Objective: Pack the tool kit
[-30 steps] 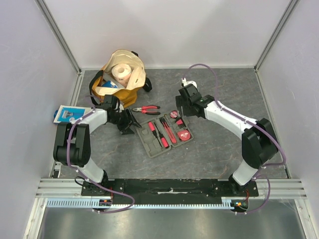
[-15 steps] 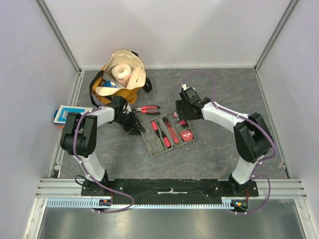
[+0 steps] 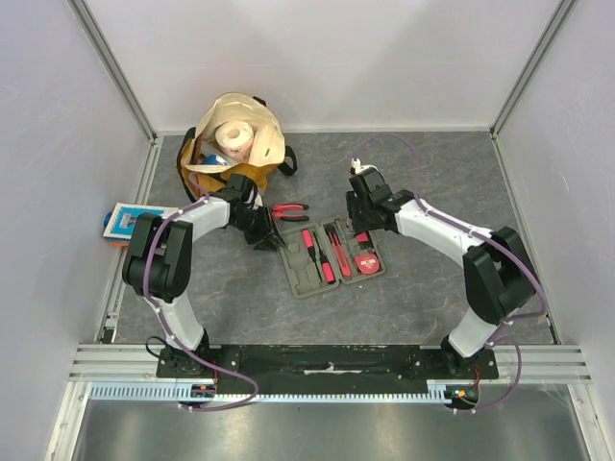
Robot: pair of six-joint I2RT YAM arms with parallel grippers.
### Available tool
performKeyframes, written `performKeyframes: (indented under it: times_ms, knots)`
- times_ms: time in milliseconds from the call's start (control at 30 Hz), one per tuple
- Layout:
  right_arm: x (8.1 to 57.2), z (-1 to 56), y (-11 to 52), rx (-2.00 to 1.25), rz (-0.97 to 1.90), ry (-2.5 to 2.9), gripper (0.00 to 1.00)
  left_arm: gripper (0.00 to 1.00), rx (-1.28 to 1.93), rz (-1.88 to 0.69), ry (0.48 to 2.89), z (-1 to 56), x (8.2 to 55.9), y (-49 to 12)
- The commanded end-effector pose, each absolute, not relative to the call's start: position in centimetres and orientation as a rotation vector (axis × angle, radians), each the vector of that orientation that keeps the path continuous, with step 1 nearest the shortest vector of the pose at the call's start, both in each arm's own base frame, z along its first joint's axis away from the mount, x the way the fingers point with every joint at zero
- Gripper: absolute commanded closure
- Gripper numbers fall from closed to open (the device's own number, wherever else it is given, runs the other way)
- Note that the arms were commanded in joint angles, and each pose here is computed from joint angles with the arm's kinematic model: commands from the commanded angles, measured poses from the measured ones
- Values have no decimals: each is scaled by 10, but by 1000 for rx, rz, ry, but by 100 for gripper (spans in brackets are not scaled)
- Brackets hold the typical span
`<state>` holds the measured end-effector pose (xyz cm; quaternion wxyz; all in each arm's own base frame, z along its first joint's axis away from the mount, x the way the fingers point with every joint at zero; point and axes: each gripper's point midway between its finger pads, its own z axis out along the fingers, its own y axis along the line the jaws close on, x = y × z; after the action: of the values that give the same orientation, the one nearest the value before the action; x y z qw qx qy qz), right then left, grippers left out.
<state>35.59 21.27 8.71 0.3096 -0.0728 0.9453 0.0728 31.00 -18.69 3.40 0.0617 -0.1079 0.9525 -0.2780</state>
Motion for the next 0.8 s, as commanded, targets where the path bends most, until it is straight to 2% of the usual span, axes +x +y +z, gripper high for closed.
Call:
performKeyframes:
  times_ms: [0,133,300,767]
  knots:
    - [326,94,215,-271,251,2505,58,59,-250,-764,2803,51,316,-177]
    - [300,80,208,-309,236,2581,64,58,-251,-759,2788,56,314,-176]
    - [277,65,208,-355,239,2638,67,55,-245,-750,2763,64,311,-173]
    - [243,14,190,-332,138,2795,82,55,-255,-748,2757,66,305,-171]
